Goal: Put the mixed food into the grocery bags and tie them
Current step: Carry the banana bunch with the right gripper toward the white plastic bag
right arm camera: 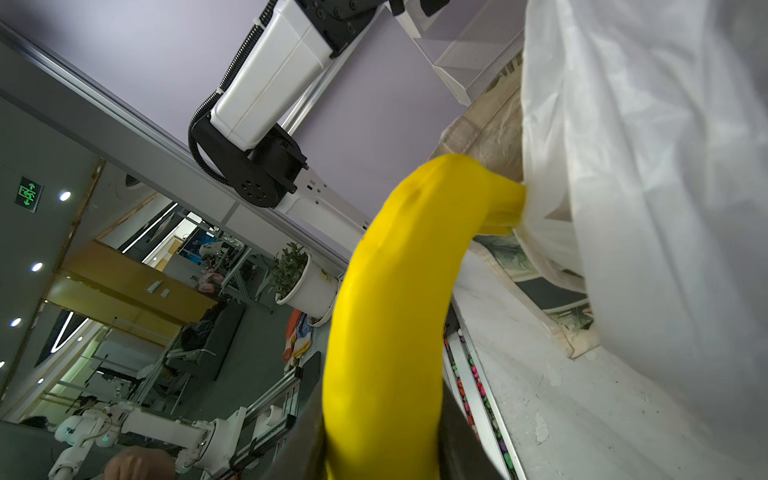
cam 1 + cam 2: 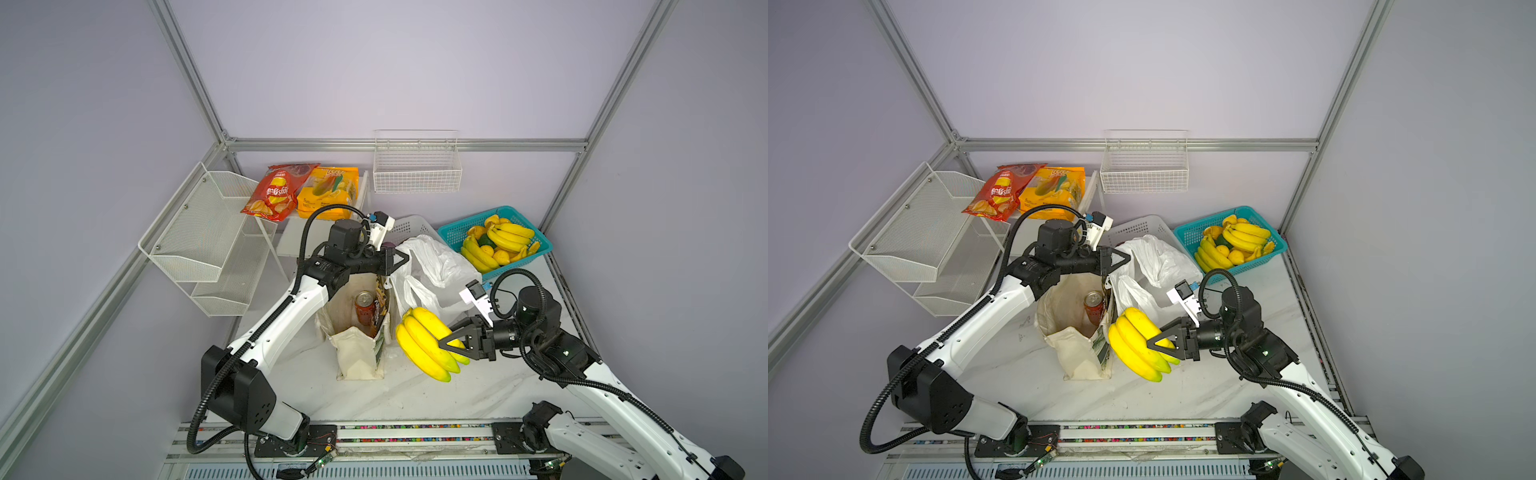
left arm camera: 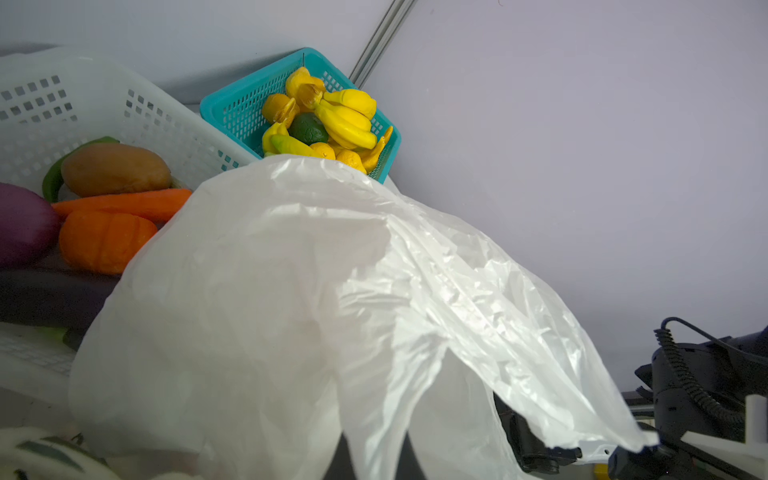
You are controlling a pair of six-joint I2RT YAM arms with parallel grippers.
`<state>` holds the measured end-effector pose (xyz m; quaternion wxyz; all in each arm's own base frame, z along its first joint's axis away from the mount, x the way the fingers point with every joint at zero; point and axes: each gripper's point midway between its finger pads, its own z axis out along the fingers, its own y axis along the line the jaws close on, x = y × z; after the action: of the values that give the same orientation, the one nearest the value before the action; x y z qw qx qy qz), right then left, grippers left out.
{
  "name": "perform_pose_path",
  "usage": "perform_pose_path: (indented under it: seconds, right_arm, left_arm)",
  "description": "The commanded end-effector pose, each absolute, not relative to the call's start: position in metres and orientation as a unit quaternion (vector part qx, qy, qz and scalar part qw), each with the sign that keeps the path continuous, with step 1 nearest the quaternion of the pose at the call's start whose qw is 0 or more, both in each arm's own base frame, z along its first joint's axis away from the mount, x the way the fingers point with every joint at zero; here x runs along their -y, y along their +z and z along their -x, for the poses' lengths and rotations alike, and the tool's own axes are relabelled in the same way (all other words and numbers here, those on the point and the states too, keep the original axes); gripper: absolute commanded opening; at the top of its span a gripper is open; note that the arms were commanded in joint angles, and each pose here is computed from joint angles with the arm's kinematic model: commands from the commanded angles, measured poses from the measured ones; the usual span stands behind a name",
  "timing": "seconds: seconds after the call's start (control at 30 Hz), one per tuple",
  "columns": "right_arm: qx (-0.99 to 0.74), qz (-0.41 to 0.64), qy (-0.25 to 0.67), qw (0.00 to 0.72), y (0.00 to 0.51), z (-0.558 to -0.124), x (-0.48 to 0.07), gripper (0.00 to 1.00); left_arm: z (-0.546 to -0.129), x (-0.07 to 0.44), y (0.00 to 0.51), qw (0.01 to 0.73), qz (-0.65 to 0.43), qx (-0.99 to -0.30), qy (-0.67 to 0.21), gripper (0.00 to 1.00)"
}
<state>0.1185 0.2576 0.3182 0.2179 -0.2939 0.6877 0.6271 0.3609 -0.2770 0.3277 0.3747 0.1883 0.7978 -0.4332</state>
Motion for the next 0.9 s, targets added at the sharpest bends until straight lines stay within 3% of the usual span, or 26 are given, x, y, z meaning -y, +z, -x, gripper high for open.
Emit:
perform_pose_path:
  seconds: [0.0,0.63,0.87]
  right_arm:
    - [-0.682,0.276,0.644,0.207,0.330,-0.115,-0.257,0.18]
    - [-0.599,0.310,0.678,0.292,0.442,-0.096,-0.244,0.18]
    - [-0.621,0.264,0.675,0.297,0.448,-0.128,-0.256,0.16]
  left_arm:
    - [-0.346,0.281,0.372,0.445,-0.258,-0.740,-0.433,0.00]
    - [-0.344,0.274,0.370,0.477,-0.253,-0.737,-0.406,0.00]
    - [-0.343,0.273,0.366,0.474,-0.250,-0.741,-0.405,0.00]
